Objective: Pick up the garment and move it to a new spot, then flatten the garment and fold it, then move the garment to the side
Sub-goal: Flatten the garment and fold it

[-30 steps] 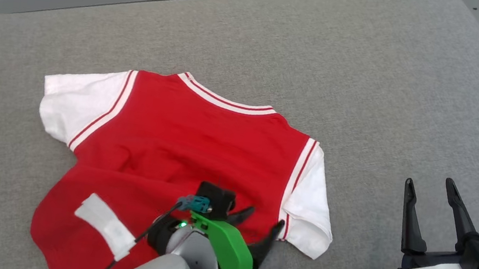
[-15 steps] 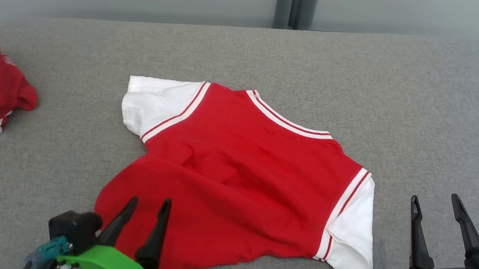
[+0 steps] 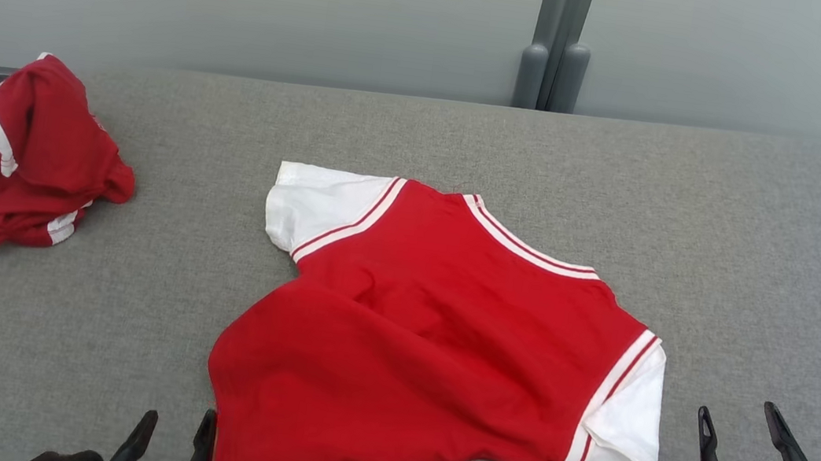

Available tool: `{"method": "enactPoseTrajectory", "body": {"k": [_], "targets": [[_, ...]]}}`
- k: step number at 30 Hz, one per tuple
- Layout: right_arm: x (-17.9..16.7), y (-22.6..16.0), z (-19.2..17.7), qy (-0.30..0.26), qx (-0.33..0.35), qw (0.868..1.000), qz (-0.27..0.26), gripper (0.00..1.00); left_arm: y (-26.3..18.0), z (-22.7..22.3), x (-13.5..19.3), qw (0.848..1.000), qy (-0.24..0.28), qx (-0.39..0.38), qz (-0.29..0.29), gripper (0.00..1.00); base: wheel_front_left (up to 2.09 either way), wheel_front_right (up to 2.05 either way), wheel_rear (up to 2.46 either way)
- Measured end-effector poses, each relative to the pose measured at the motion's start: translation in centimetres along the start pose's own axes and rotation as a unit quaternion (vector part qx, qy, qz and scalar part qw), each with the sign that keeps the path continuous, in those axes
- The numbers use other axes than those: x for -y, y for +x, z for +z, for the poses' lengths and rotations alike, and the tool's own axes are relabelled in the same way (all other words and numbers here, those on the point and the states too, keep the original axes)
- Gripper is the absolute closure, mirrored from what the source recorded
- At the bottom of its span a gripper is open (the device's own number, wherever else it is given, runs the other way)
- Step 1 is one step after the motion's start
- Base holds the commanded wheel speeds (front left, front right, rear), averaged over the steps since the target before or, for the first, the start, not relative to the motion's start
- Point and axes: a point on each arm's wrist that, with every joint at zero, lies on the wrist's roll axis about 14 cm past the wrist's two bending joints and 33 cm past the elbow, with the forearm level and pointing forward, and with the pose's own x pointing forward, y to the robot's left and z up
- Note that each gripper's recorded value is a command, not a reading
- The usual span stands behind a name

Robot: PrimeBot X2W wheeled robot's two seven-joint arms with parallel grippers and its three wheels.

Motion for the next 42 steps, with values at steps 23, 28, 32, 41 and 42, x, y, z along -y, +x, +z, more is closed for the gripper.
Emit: {"method": "enactPoseTrajectory", "body": {"k": [23,28,32,41,42], "targets": [[0.6,1.2,0.6,0.008,0.013,1.0,-0.018,0.0,2.4,4.1,-4.7,0.991,0.047,0.119,0.033,0.0,0.0,0.0,0.0],[1.1,1.3,0.8,0.007,0.016,1.0,-0.026,0.0,2.3,3.8,-5.3,0.99,0.051,0.124,0.039,0.0,0.0,0.0,0.0],[0.7,1.4,1.2,0.009,0.022,0.999,-0.021,0.0,2.1,3.6,-5.3,0.99,0.049,0.127,0.038,0.0,0.0,0.0,0.0],[-0.3,1.8,2.5,0.01,0.044,0.999,-0.006,0.0,1.7,3.0,-4.8,0.99,0.067,0.122,0.014,0.0,0.0,0.0,0.0],[-0.4,1.8,2.6,0.01,0.045,0.999,-0.005,0.0,1.6,3.1,-4.8,0.99,0.069,0.124,0.015,0.0,0.0,0.0,0.0]]}}
